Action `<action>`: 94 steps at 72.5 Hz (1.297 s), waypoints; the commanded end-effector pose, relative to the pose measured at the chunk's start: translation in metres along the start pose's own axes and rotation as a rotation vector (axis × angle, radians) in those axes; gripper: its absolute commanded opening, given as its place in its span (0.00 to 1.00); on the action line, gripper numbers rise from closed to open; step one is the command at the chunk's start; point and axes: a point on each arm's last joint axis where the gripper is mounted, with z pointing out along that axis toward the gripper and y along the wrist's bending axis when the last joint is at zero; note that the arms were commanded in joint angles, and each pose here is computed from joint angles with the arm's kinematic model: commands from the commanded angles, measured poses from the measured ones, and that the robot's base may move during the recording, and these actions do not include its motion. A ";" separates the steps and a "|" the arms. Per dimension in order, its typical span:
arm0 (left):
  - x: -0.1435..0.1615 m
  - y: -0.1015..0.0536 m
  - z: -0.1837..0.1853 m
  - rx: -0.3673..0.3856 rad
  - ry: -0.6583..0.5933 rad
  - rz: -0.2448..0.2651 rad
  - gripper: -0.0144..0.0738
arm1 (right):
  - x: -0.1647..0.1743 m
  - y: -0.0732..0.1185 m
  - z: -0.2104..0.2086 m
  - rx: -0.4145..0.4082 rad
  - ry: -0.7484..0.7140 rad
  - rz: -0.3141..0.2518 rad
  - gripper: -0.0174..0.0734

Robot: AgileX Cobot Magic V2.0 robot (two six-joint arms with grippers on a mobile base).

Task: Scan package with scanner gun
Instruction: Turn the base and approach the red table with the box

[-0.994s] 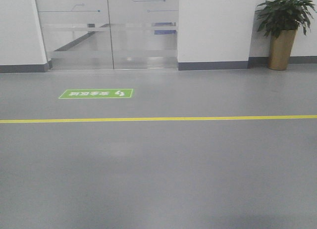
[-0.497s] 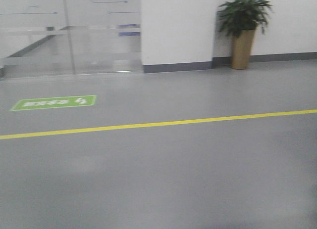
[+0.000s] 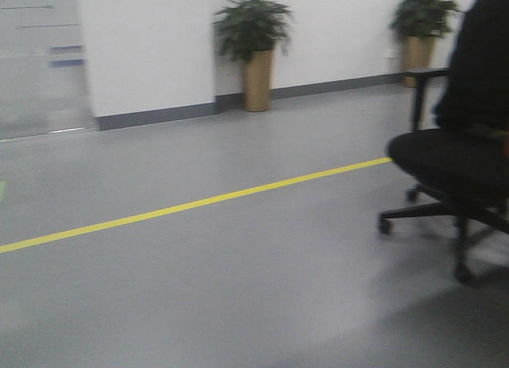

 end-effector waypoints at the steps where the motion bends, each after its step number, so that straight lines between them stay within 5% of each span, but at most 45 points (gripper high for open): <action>1: -0.003 0.000 0.000 0.000 -0.024 -0.011 0.04 | -0.002 0.000 0.000 0.006 -0.024 0.000 0.01; 94: -0.003 0.000 0.000 0.002 -0.024 -0.011 0.04 | -0.002 0.000 0.000 0.006 -0.024 0.000 0.01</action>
